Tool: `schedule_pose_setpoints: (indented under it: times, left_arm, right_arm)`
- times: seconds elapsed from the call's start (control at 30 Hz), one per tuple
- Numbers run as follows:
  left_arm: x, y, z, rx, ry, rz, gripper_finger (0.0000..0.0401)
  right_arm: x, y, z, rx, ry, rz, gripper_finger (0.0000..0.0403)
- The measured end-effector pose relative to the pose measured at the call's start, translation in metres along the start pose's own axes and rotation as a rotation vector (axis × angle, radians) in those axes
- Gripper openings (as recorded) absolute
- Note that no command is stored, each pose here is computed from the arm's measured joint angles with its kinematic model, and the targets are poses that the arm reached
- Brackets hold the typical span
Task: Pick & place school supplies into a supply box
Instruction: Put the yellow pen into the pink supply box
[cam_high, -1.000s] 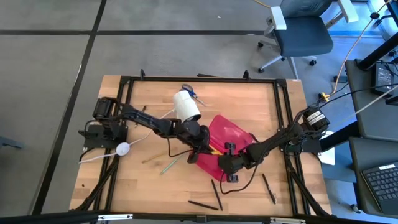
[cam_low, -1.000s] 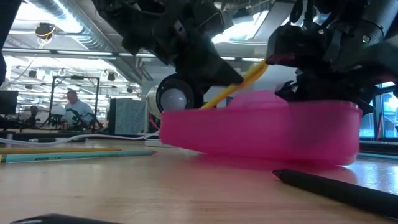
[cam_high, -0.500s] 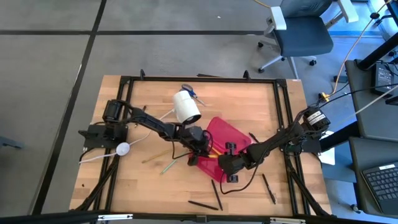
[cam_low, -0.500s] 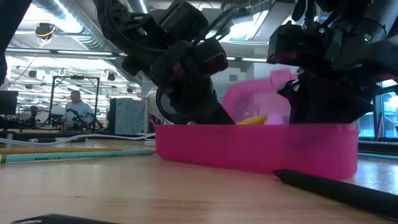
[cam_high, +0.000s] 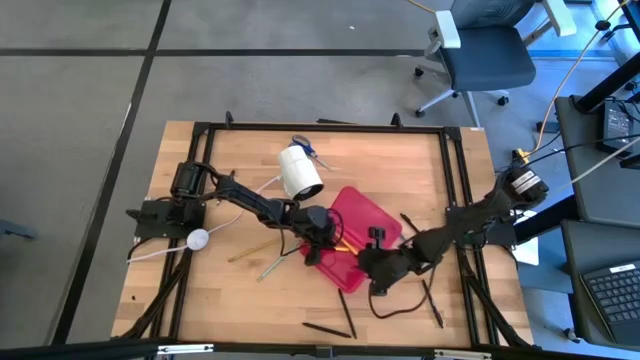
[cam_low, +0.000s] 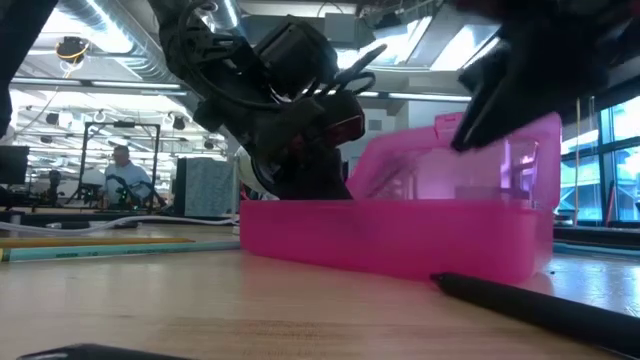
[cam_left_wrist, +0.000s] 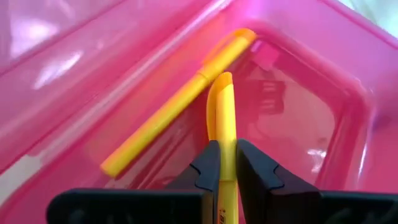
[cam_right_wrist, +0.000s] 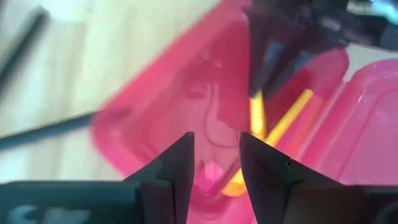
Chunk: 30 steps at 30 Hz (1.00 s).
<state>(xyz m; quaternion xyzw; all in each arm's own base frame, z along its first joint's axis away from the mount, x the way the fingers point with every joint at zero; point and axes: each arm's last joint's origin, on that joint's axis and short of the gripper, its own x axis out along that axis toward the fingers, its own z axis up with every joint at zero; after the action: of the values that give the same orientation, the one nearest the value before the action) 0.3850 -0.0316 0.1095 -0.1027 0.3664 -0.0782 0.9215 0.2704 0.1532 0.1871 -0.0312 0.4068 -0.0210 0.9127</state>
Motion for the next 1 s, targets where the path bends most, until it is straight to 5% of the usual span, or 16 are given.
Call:
schedule_pose_setpoints:
  times: [0.2, 0.57, 0.87, 1.0]
  left_arm:
    - [0.003, 0.001, -0.002, -0.109, -0.003, 0.037, 0.0027]
    - [0.004, -0.002, -0.002, -0.270, -0.092, 0.245, 0.0027]
    - [0.005, -0.012, -0.005, -0.388, -0.153, 0.345, 0.0027]
    - [0.005, -0.011, -0.006, -0.464, -0.189, 0.400, 0.0027]
  right_arm:
    - [-0.019, 0.011, -0.005, 0.065, -0.001, 0.039, 0.0131]
    - [-0.029, 0.012, -0.032, 0.222, 0.193, -0.068, 0.0131]
    - [-0.036, -0.004, -0.048, 0.252, 0.292, -0.293, 0.0131]
    - [-0.043, -0.013, -0.057, 0.370, 0.323, -0.439, 0.0131]
